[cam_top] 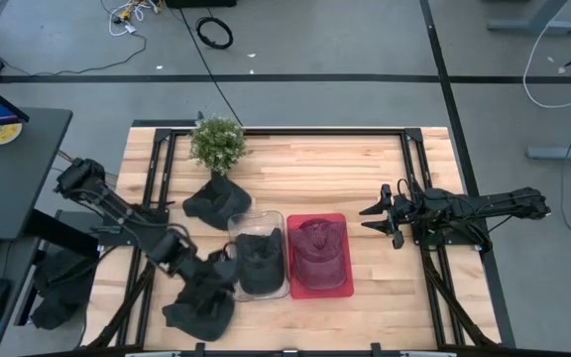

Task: Pick & Place hat
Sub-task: Put the bottom black cap into the transparent bin

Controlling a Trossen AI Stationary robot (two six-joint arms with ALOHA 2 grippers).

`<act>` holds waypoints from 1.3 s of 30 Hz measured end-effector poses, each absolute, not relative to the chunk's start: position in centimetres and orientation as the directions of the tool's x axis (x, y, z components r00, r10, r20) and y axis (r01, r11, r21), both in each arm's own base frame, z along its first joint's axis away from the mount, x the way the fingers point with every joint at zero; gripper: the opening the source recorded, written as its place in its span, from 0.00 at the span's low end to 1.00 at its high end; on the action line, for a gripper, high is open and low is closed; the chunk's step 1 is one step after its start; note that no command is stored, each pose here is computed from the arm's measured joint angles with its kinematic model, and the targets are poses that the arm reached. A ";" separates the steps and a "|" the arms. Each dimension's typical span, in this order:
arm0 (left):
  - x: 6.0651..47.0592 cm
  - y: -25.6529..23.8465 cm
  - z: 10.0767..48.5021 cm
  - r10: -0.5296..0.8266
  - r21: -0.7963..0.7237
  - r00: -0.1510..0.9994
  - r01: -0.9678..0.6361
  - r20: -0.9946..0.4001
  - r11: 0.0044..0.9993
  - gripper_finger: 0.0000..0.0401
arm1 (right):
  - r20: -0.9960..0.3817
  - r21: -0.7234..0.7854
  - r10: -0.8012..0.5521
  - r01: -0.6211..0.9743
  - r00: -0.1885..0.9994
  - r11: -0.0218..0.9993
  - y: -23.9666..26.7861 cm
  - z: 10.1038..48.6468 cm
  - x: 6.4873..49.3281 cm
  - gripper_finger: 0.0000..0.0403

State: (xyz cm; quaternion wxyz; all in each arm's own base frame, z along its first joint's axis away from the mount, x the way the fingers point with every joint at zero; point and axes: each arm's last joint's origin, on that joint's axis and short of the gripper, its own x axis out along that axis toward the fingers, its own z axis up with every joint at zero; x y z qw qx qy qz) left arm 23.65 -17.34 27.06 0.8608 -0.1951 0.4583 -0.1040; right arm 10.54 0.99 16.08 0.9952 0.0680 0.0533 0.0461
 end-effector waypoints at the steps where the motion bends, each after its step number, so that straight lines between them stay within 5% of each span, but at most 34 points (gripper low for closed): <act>1: 23.5 -17.9 27.2 -0.381 -0.439 0.568 0.039 -0.729 0.898 0.40 | -0.100 0.140 0.099 -0.085 0.990 0.987 1.0 16.1 10.5 0.40; 7: 23.1 -20.0 28.3 -0.482 -0.444 0.625 0.231 -0.615 0.866 0.40 | -0.100 0.140 0.099 -0.085 0.990 0.986 1.0 16.1 10.5 0.40; 18: 24.4 -19.8 29.7 -0.490 -0.430 0.735 0.295 -0.469 0.853 0.40 | -0.100 0.140 0.099 -0.084 0.990 0.987 1.0 16.1 10.5 0.40; 39: 23.4 -20.8 29.6 -0.481 -0.609 0.729 0.113 -0.486 0.785 0.40 | -0.100 0.140 0.099 -0.084 0.990 0.987 1.0 16.1 10.5 0.40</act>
